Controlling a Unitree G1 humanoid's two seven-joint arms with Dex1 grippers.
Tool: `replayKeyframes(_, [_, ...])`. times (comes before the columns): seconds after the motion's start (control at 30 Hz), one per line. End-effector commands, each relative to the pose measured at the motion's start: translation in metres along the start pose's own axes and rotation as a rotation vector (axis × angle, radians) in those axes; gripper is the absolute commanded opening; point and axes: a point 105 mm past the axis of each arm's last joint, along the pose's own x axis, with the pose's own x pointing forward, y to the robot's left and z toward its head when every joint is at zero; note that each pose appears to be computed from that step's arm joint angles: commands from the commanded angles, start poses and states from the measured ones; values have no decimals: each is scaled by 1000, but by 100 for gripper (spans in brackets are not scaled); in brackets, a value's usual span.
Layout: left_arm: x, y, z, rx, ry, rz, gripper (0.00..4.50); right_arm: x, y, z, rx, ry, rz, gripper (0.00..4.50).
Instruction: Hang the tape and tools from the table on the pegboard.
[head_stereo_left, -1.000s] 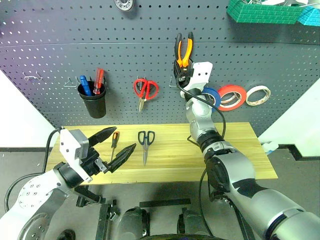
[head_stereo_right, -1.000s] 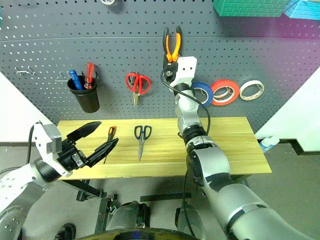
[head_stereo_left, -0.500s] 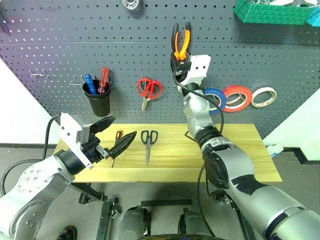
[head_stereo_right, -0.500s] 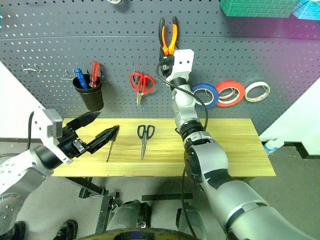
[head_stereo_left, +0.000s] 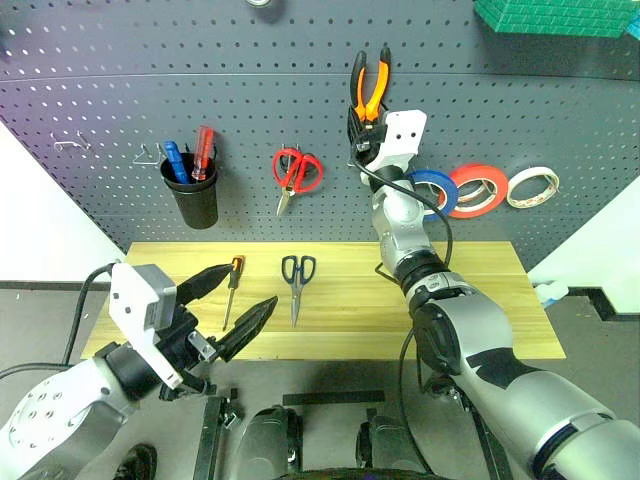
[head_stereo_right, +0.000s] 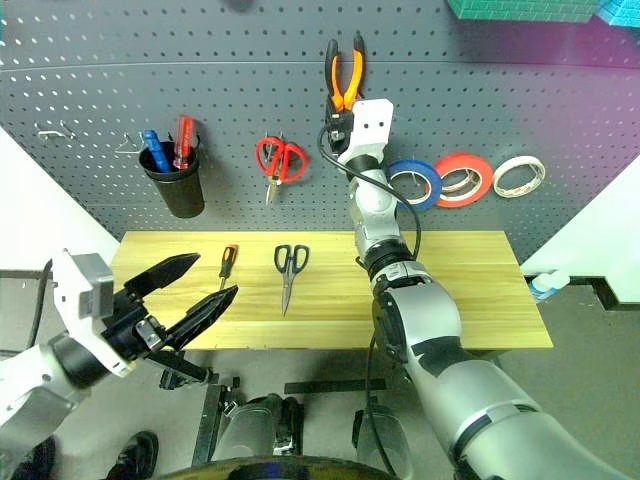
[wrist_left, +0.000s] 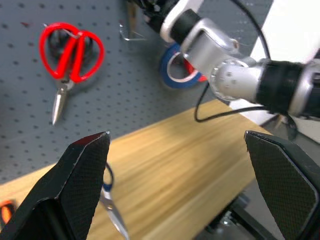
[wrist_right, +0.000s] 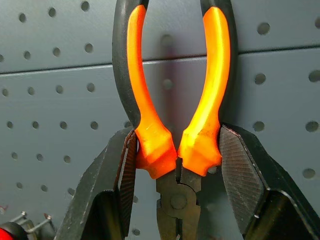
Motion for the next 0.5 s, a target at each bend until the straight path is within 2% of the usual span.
replayKeyframes(0.03, [-8,-4,6,26,-32,-2,450,7,-1,18,-30,-64,-3,210])
replayKeyframes(0.13, [-14,-2,5,23,-28,12,450,6,1,17,-64,-60,6,210])
replayKeyframes(0.5, [-36,3,-26,-18,22,10,450,-12,-1,-6,-103,-8,-7,210])
